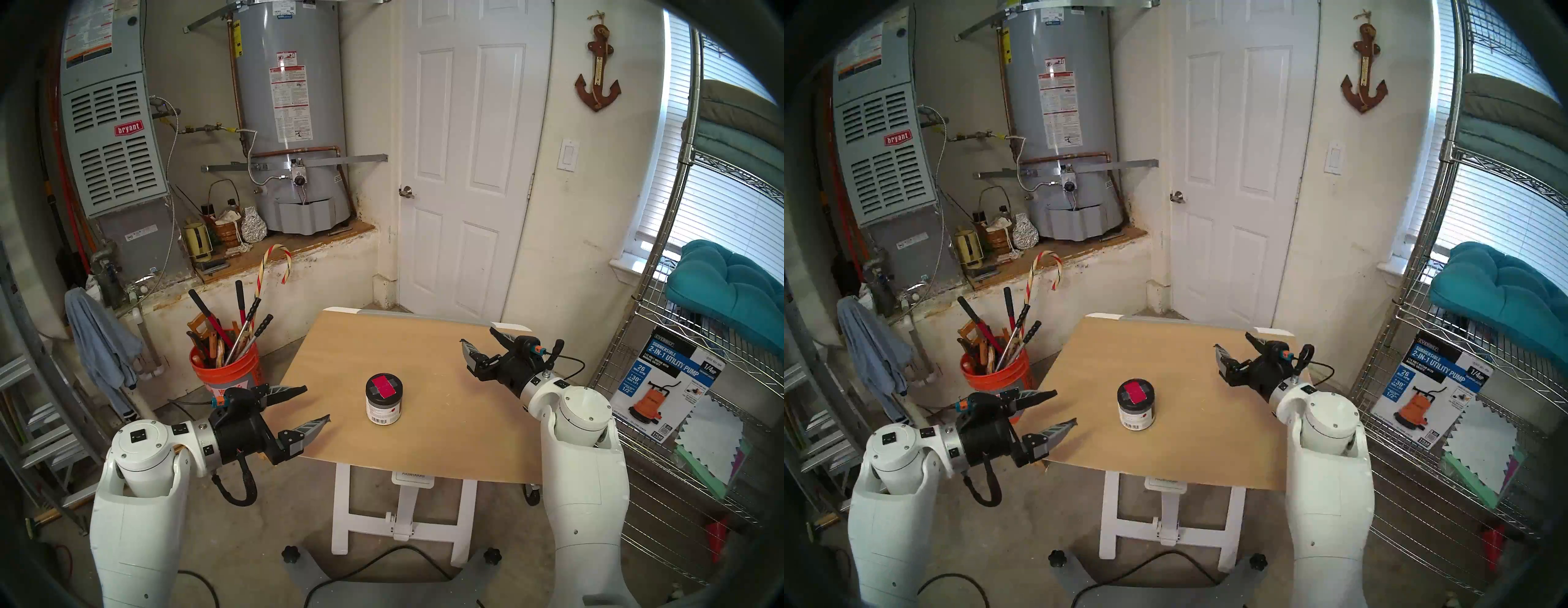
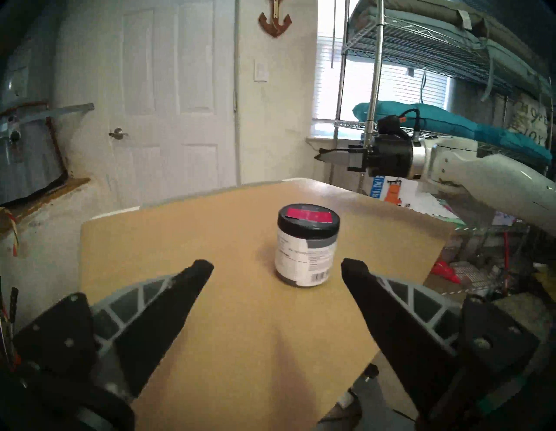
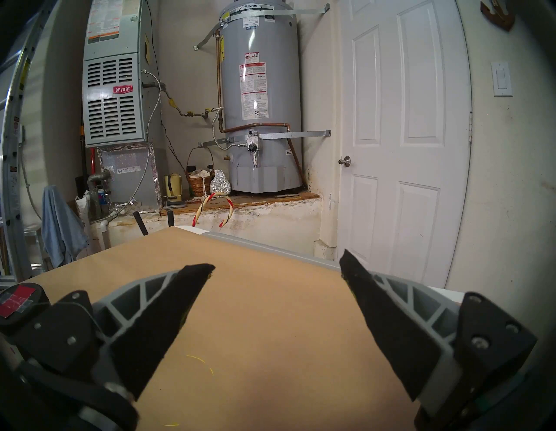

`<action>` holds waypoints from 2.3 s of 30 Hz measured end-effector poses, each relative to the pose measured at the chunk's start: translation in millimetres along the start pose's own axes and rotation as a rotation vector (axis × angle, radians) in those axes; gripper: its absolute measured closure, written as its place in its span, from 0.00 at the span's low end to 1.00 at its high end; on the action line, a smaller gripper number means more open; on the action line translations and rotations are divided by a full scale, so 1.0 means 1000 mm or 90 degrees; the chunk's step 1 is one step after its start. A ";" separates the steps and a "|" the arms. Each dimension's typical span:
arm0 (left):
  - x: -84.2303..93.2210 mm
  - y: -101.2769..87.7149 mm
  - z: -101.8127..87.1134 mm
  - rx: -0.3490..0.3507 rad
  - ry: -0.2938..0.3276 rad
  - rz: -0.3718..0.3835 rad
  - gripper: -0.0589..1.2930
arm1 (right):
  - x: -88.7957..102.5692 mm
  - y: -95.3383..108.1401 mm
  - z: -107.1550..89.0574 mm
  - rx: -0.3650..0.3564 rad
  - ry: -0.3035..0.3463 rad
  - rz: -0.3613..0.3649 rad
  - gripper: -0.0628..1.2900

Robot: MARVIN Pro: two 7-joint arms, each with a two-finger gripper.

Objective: Open paint jar

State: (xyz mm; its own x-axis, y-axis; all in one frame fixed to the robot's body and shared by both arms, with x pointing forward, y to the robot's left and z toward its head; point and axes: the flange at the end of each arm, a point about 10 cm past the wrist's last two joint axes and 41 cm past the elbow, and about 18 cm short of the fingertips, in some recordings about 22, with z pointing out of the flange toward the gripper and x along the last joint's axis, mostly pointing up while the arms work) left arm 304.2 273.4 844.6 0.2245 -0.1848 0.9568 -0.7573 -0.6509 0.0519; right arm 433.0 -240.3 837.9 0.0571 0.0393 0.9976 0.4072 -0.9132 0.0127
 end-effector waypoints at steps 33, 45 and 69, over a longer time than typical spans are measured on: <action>0.006 -0.002 0.061 -0.008 -0.145 0.035 0.05 | 0.001 0.000 0.000 0.000 0.002 -0.002 0.05; -0.006 -0.014 0.098 -0.007 -0.133 0.072 0.05 | 0.002 0.000 0.000 -0.001 0.002 -0.002 0.05; -0.001 -0.016 0.135 -0.091 -0.088 0.096 0.05 | 0.002 0.000 0.000 -0.001 0.002 -0.002 0.05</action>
State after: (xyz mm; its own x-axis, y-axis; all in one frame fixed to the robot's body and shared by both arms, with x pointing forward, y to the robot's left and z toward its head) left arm 398.8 184.3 803.6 0.1774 -0.3776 0.9088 -0.8657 -0.4991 -0.0385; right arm 432.7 -240.4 839.5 0.0534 0.0406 0.9977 0.4066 -0.9135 0.0154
